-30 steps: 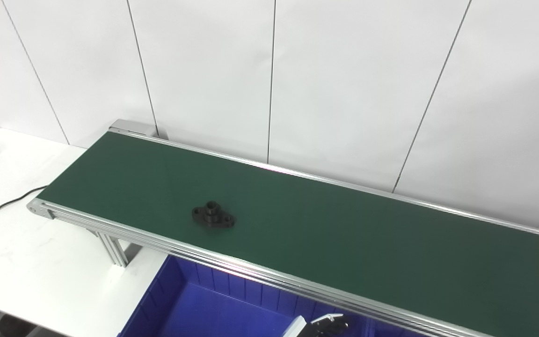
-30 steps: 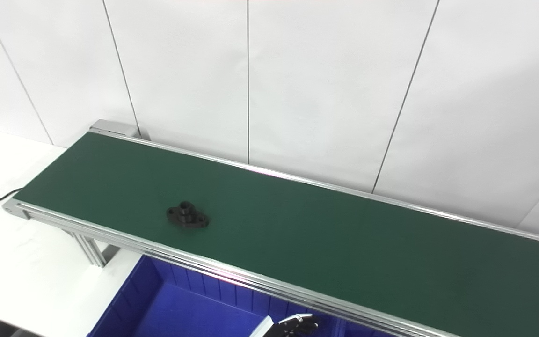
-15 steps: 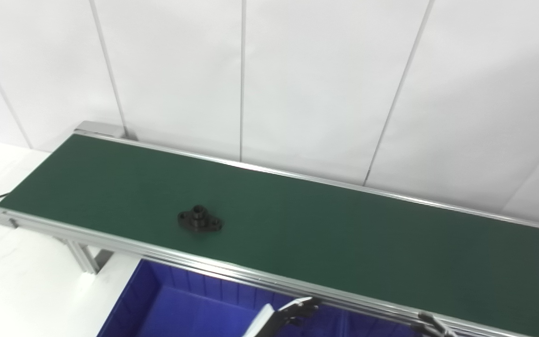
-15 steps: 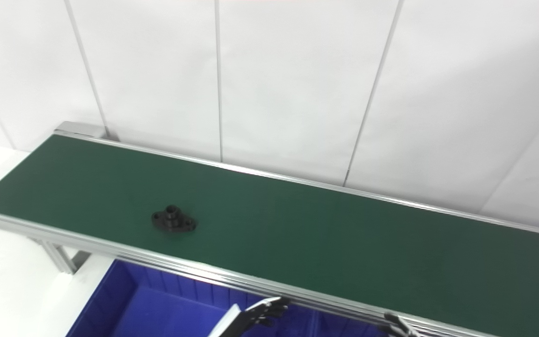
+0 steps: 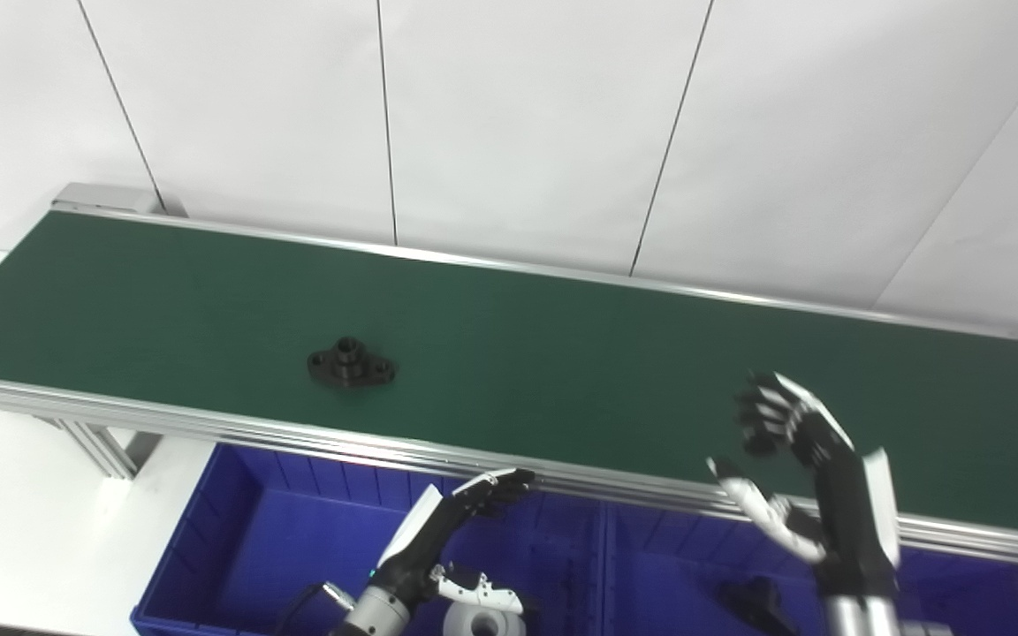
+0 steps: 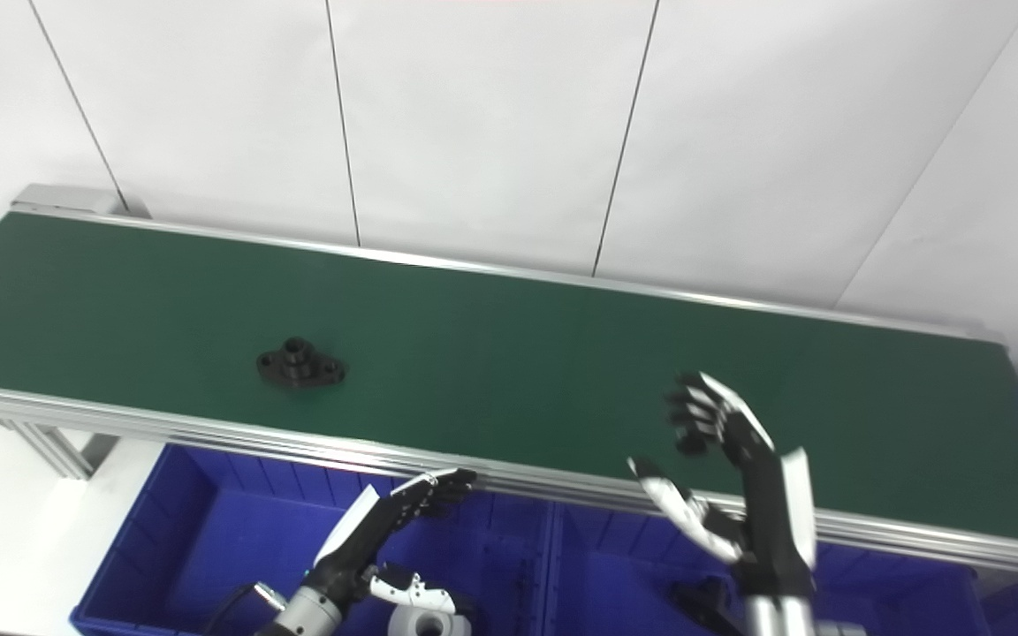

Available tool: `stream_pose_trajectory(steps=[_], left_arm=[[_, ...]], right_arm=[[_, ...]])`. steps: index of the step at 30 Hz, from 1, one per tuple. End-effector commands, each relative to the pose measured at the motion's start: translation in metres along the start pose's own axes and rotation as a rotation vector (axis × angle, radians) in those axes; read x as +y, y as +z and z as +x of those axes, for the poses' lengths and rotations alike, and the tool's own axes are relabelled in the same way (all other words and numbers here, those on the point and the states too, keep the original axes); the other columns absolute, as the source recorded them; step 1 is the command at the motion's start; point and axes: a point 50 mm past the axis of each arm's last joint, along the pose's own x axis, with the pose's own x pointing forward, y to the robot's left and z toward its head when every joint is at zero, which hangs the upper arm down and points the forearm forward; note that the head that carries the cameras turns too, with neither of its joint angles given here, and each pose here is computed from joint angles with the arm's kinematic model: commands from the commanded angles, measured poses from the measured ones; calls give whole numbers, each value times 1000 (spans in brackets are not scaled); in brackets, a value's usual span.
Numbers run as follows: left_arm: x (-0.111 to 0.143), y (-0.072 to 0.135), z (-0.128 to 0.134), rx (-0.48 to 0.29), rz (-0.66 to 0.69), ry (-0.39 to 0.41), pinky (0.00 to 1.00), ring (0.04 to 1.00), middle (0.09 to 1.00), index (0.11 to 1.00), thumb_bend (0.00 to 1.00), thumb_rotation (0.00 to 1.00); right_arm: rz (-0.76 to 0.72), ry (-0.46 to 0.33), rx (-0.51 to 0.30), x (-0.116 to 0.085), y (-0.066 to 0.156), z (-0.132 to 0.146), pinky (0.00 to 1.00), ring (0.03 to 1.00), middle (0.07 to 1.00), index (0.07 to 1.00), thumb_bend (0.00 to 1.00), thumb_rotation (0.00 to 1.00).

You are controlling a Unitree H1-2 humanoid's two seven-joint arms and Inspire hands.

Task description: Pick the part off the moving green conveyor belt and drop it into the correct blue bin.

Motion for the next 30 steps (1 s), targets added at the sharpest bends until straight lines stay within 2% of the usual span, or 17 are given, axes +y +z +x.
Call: stream_pose_trajectory(steps=[1, 12, 15, 19, 22, 30], left_arm=[[9, 14, 9, -71, -4, 12, 752, 804, 816, 811, 706, 26], [20, 7, 13, -78, 17, 9, 737, 778, 794, 806, 718, 23], [23, 5, 13, -78, 17, 3, 733, 779, 796, 809, 718, 31], [26, 4, 13, -76, 26, -6, 725, 776, 792, 809, 716, 36], [28, 2, 13, -75, 38, -11, 716, 769, 789, 798, 718, 35], [31, 1, 13, -74, 57, -24, 701, 766, 792, 787, 718, 37]], right_arm=[[-17, 12, -39, -1, 10, 18, 567, 656, 706, 755, 613, 358], [17, 79, 10, 33, 8, 53, 556, 672, 723, 771, 635, 307], [-18, 108, 39, 39, 5, 65, 584, 690, 730, 774, 646, 339], [-52, 148, 76, 48, -2, 81, 611, 692, 726, 772, 666, 295], [-101, 202, 90, 55, -6, 97, 609, 697, 724, 772, 685, 315], [-218, 316, 105, 72, -1, 133, 614, 700, 733, 783, 704, 313]])
